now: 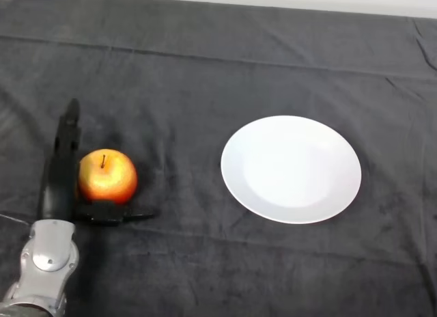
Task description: Move the apple to the plate
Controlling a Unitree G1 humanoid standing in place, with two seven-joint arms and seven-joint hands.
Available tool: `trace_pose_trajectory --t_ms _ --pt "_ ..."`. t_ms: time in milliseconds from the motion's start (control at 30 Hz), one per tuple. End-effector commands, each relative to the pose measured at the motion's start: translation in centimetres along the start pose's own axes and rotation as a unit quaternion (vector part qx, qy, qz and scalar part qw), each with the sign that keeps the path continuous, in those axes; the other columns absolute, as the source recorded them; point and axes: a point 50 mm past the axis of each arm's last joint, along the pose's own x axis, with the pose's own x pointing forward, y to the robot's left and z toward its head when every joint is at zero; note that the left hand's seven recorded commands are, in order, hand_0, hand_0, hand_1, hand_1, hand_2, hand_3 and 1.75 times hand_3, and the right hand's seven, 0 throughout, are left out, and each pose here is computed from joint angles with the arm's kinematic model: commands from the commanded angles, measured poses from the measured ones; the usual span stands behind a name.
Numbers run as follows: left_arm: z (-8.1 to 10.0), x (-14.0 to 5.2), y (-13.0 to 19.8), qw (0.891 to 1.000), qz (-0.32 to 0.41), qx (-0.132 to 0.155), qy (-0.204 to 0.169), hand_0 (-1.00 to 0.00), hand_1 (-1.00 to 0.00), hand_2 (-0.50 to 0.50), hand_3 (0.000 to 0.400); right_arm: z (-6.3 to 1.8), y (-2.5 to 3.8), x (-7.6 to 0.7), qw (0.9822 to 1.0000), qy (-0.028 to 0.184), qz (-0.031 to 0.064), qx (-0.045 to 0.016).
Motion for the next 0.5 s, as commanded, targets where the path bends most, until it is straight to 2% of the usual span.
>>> trace_pose_trajectory --t_ms 33,500 --pt "0.51 0.86 -0.26 1.0 -0.015 0.01 -0.003 -1.0 -0.99 0.0 0.4 1.07 0.07 -0.24 0.9999 -0.014 -0.0035 -0.0077" --pt "0.76 1.14 0.06 0.999 -0.019 0.029 -0.013 -1.0 -1.0 0.0 0.4 1.08 0.07 -0.24 0.9999 -0.014 -0.0033 -0.0071"
